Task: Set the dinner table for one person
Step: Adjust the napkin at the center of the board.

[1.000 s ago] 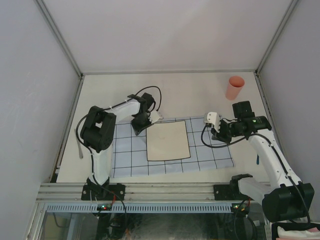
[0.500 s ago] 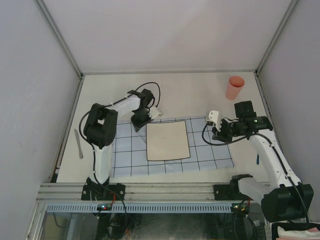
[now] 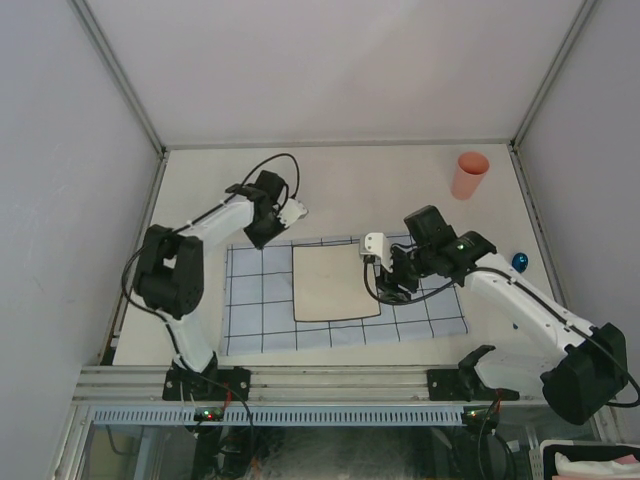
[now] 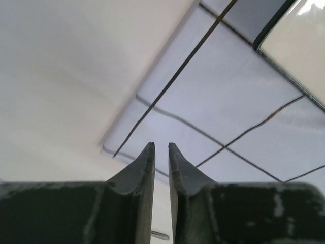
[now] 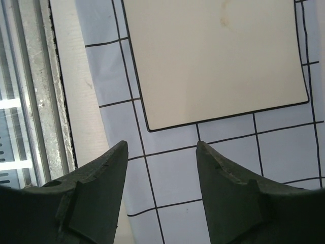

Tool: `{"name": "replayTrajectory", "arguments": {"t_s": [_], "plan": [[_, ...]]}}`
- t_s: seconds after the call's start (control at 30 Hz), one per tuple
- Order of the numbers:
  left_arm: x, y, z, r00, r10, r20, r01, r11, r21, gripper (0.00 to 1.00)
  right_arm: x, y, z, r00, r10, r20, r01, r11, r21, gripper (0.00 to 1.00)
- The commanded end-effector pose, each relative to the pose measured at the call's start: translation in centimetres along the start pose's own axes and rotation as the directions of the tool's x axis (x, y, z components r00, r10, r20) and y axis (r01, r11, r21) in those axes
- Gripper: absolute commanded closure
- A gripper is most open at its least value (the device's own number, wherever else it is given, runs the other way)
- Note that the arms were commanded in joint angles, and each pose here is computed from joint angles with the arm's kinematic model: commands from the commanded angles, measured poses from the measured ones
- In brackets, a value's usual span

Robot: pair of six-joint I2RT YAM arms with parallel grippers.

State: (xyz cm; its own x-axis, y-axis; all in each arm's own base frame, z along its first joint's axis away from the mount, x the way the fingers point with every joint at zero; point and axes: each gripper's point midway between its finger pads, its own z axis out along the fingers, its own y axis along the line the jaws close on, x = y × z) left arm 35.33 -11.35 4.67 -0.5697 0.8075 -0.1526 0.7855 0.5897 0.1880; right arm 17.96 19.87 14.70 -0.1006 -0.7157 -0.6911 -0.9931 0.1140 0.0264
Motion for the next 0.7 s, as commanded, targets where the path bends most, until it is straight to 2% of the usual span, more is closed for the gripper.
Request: {"name": "replayTrajectory", "arguments": {"t_s": [0.0,0.17,0.23,0.33,0.47,0.57,0.67], "plan": [[1.3,1.8,-3.9,0.995,-0.008,0.104,0.020,0.993,-0.120,0.74,-2.8,-2.0,-0.9,0.998,-0.018,0.063,0.012,0.995,0.096,0.43],[3.6,4.4,-4.1,0.993,-0.028,0.115,0.038,0.996,-0.086,0.52,-2.9,-1.3,-1.8,0.997,-0.023,0.071,0.016,0.995,0.099,0.42],[3.8,5.1,-4.3,0.991,-0.031,0.129,0.037,0.998,-0.044,0.47,-2.6,-1.0,-2.3,0.998,-0.021,0.061,0.014,0.994,0.111,0.42],[4.1,5.4,-4.5,0.990,0.025,0.140,-0.030,0.999,0.031,0.41,-2.5,-0.7,-3.3,0.998,-0.022,0.064,0.013,0.990,0.138,0.42],[3.6,5.7,-4.9,0.983,0.068,0.172,-0.095,0.983,0.154,0.40,-2.4,-0.4,-4.3,0.997,-0.005,0.080,-0.007,0.988,0.157,0.42],[2.7,6.3,-5.2,0.980,0.031,0.196,-0.085,0.958,0.275,0.41,-2.2,-0.1,-4.7,0.996,0.016,0.085,-0.030,0.986,0.164,0.41],[2.6,7.2,-4.9,0.981,0.018,0.191,-0.080,0.944,0.321,0.40,-2.1,0.1,-5.2,0.995,0.032,0.099,-0.050,0.982,0.181,0.41]]}}
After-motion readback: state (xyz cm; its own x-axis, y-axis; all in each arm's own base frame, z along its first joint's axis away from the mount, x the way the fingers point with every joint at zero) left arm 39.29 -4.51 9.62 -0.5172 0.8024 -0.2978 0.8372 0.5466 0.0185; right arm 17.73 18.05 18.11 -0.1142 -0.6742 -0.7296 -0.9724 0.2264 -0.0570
